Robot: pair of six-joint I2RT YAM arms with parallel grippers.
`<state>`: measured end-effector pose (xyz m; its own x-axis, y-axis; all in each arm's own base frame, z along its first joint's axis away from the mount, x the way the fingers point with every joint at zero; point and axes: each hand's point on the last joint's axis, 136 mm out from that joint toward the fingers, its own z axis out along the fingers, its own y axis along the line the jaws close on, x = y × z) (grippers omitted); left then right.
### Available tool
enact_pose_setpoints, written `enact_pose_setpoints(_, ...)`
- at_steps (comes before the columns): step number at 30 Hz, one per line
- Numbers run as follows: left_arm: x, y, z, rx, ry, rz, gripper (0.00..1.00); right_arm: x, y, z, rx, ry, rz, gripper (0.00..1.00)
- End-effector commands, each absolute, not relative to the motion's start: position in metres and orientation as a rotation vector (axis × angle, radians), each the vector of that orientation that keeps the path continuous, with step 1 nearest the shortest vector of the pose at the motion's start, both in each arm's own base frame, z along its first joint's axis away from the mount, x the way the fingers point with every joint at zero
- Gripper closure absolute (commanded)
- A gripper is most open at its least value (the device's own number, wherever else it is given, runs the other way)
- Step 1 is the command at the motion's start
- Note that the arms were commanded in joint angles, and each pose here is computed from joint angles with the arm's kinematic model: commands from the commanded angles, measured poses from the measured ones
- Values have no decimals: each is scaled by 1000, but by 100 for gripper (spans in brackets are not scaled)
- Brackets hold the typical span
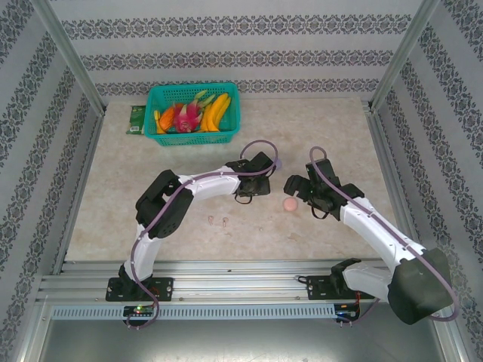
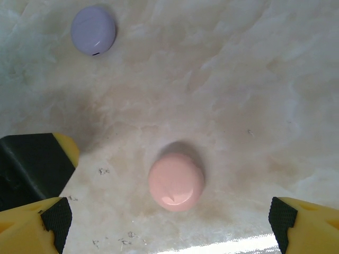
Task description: Insert the wireless bluetooth earbuds into the charging case
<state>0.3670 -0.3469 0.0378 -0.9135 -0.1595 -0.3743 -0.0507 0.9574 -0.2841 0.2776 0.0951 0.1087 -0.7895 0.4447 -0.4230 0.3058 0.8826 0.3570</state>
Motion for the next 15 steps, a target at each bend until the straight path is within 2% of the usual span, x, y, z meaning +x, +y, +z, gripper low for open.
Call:
enact_pose_setpoints(1, 381, -345, 91, -113, 2565, -382, 37, 271, 79, 99, 585, 2557, 288, 3)
enact_pose_setpoints(5, 388, -336, 140, -33, 2435, -362, 23, 272, 74, 90, 620, 2572, 265, 3)
enact_pose_setpoints(7, 391, -330, 166, 12, 2366, -342, 2, 272, 74, 84, 630, 2589, 265, 3)
enact_pose_setpoints(11, 396, -313, 224, 59, 2210, -306, 0, 268, 80, 72, 660, 2622, 298, 3)
enact_pose_setpoints(15, 401, -271, 253, -118, 2122, -221, 0, 260, 89, 62, 656, 2651, 323, 4)
